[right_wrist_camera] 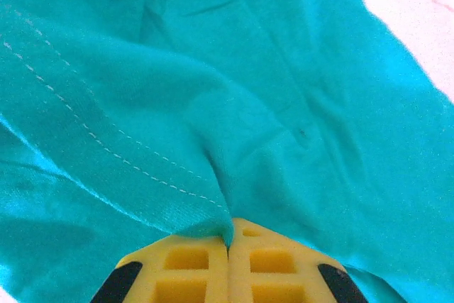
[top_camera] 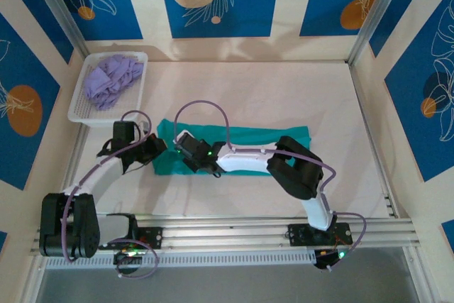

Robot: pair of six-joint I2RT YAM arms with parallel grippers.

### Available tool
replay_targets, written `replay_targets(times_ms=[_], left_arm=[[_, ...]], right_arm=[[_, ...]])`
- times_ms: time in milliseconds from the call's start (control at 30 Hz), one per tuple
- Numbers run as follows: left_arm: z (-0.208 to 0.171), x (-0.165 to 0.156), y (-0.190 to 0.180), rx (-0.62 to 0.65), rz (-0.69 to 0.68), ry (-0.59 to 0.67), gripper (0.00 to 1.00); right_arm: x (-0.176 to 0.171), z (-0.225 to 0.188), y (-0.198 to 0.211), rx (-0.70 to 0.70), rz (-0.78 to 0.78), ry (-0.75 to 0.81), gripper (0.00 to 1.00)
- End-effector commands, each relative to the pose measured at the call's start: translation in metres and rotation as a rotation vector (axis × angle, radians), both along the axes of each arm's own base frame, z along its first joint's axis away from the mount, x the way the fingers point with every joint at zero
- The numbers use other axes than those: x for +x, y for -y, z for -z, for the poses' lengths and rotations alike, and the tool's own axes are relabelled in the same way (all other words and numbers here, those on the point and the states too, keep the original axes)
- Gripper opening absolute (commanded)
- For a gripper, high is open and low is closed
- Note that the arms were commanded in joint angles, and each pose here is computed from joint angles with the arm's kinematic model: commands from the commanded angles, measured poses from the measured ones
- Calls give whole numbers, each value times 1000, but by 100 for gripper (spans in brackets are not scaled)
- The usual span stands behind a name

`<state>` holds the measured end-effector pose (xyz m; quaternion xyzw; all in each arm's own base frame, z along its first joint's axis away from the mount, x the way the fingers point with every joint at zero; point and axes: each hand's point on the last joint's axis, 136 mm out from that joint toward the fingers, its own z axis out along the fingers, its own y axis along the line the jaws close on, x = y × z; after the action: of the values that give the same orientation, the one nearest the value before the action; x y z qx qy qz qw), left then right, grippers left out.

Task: Fold the inside-out t-shirt

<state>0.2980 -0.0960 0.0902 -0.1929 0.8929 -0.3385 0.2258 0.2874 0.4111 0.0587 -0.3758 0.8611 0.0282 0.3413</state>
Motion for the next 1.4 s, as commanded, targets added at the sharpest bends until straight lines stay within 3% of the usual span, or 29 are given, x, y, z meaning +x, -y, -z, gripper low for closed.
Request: replay_targets(times_ms=[0, 533, 867, 1033, 1200, 1367], left_arm=[[-3, -1, -1, -14, -4, 11, 0], [-11, -3, 2, -40, -5, 18, 2], [16, -14, -9, 32, -32, -28, 5], [34, -15, -16, 74, -54, -49, 14], [40, -11, -27, 141, -86, -38, 35], [19, -9, -36, 197, -124, 52, 45]], right_arm=[[-1, -20, 6, 23, -8, -14, 0], [-14, -35, 13, 29, -133, -107, 0], [-24, -19, 26, -3, -233, -148, 3], [-19, 1, 35, -36, -200, -158, 9], [-5, -2, 52, -85, -100, -124, 19], [-35, -19, 37, 55, -208, -201, 34]])
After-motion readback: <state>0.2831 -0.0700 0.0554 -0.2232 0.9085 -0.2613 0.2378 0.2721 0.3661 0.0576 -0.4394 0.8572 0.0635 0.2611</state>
